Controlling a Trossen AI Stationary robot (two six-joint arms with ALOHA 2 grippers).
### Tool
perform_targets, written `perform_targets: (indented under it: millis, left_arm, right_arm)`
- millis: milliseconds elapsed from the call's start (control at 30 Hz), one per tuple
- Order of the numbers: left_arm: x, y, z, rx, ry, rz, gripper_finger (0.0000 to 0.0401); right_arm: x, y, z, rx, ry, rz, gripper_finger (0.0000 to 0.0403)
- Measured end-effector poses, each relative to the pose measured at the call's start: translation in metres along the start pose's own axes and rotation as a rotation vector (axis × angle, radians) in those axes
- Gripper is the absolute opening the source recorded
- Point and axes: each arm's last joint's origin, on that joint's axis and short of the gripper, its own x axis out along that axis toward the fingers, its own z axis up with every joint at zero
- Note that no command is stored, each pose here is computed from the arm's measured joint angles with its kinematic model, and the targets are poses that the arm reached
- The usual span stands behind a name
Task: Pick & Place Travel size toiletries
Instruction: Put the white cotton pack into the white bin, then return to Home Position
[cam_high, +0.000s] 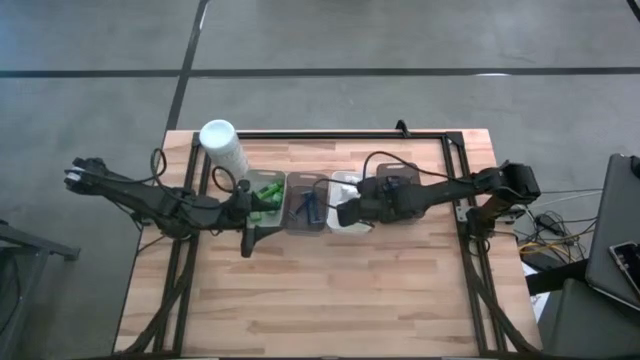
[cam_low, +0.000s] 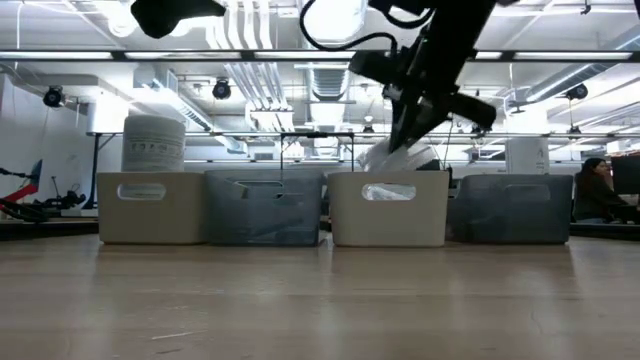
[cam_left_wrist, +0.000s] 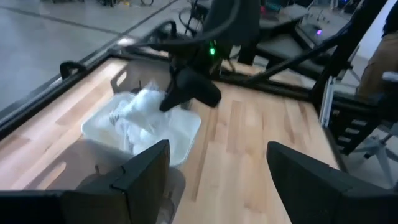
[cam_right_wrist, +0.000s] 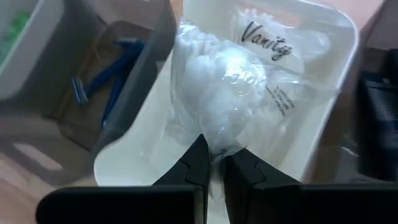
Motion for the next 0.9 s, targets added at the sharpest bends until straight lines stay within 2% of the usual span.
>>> perform_targets:
  millis: [167,300,467,700,900]
  left_arm:
    - [0.001,0.001,-0.003,0.002,0.026,0.012,0.0273]
    - [0.003,0.000,-0.005,0.018,0.036,0.018,0.0273]
    - [0.004,0.001,-0.006,0.026,0.047,0.023,0.0273]
    - [0.004,0.001,-0.006,0.027,0.048,0.029,0.0273]
    - [0.004,0.002,-0.007,0.030,0.050,0.038,0.0273]
  right_arm:
    - [0.016,-0.007,-0.006,0.035,0.025,0.032,0.0027]
    - [0.027,-0.009,-0.014,0.075,0.060,0.116,0.0051]
    - [0.032,-0.012,-0.020,0.120,0.073,0.142,0.0107]
    - [0.023,-0.006,-0.018,0.092,0.075,0.131,0.0191]
    - [0.011,-0.001,-0.011,0.030,0.085,0.081,0.0237]
